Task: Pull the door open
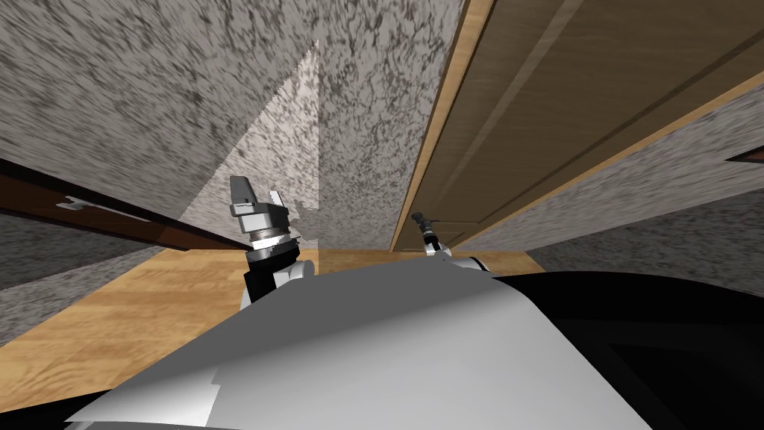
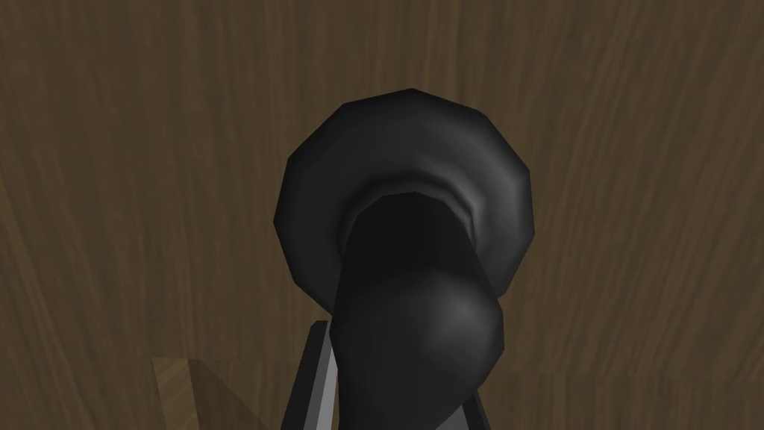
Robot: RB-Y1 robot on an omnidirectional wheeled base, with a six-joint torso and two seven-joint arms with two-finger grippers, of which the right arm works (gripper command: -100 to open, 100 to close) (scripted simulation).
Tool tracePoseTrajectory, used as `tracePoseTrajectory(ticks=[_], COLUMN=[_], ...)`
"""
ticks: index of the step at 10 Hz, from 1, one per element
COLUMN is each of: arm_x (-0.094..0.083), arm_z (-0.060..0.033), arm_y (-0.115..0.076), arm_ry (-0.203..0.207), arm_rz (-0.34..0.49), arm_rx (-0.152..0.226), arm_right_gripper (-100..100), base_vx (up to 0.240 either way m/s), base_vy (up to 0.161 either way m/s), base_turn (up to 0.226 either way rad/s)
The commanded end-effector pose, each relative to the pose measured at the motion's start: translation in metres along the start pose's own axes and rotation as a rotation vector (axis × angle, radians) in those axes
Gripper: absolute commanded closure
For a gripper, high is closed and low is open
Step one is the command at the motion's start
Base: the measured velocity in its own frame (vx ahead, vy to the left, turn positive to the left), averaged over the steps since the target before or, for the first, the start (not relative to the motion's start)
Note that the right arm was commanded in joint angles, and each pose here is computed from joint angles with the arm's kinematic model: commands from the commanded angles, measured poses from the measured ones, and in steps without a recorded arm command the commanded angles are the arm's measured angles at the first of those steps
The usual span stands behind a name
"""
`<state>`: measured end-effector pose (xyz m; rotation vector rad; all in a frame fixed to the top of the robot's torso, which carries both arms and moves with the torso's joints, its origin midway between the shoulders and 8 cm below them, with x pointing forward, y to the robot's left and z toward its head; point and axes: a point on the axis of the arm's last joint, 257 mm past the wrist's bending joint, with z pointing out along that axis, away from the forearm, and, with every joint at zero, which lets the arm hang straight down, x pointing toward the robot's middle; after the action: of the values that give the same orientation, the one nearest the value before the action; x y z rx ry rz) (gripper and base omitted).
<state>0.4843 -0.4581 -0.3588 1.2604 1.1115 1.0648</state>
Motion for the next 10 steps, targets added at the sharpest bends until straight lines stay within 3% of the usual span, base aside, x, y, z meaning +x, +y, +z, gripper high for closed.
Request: tracePoseTrajectory(ticks=[1, 3, 4, 10], arm_x=[0.000, 0.000, 0.003, 0.015], arm_z=[0.0009, 0.0009, -0.0018, -0.0094], arm_y=[0.002, 0.002, 0.001, 0.002], arm_ry=[0.002, 0.002, 0.023, 0.108], arm_rz=[-0.002, -0.002, -0.003, -0.007], arm_rx=[-0.005, -0.005, -0.003, -0.009], arm_right_gripper=[100, 100, 100, 100], base_vx=[0.000, 0.000, -0.102, -0.197], base_vy=[0.000, 0.000, -0.023, -0.057], base_turn=[0.000, 0.000, 0.077, 0.074])
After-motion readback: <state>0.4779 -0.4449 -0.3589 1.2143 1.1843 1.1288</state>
